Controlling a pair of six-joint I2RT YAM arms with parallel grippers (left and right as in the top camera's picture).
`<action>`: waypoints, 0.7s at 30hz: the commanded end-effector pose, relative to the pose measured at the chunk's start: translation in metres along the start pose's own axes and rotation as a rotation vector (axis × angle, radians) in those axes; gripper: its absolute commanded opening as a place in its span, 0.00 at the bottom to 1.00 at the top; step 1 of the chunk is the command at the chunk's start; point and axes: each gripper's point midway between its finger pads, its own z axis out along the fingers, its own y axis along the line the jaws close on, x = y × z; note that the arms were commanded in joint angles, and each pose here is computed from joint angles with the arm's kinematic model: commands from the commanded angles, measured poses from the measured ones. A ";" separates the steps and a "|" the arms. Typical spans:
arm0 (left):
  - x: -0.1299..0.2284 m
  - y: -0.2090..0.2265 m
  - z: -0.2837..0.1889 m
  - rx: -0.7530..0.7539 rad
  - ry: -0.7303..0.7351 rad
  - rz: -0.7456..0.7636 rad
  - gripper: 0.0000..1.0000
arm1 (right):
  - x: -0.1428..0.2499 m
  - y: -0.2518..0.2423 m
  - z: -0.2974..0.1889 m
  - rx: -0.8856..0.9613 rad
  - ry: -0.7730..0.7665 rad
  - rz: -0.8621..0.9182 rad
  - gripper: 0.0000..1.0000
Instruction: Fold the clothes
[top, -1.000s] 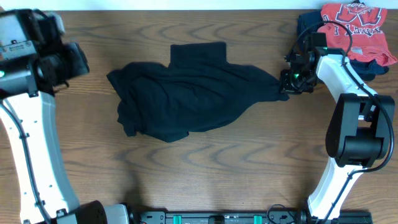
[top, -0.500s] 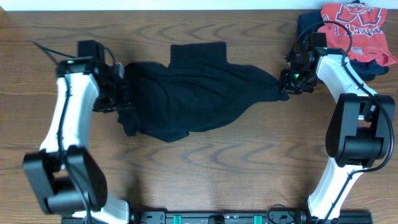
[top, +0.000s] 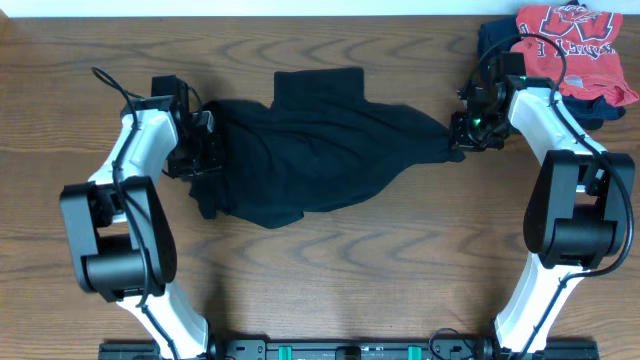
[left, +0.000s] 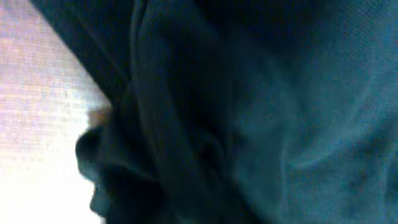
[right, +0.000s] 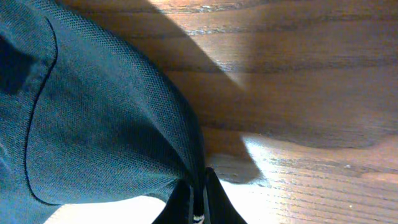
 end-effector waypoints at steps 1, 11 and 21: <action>-0.006 0.012 0.001 -0.057 -0.011 0.006 0.06 | 0.002 -0.001 0.004 0.009 0.011 -0.020 0.01; -0.062 0.045 -0.113 -0.240 -0.226 -0.059 0.06 | 0.003 -0.001 0.004 0.009 0.015 -0.019 0.01; -0.105 0.096 -0.176 -0.333 -0.461 -0.162 0.06 | 0.003 -0.001 0.004 0.009 0.015 -0.019 0.01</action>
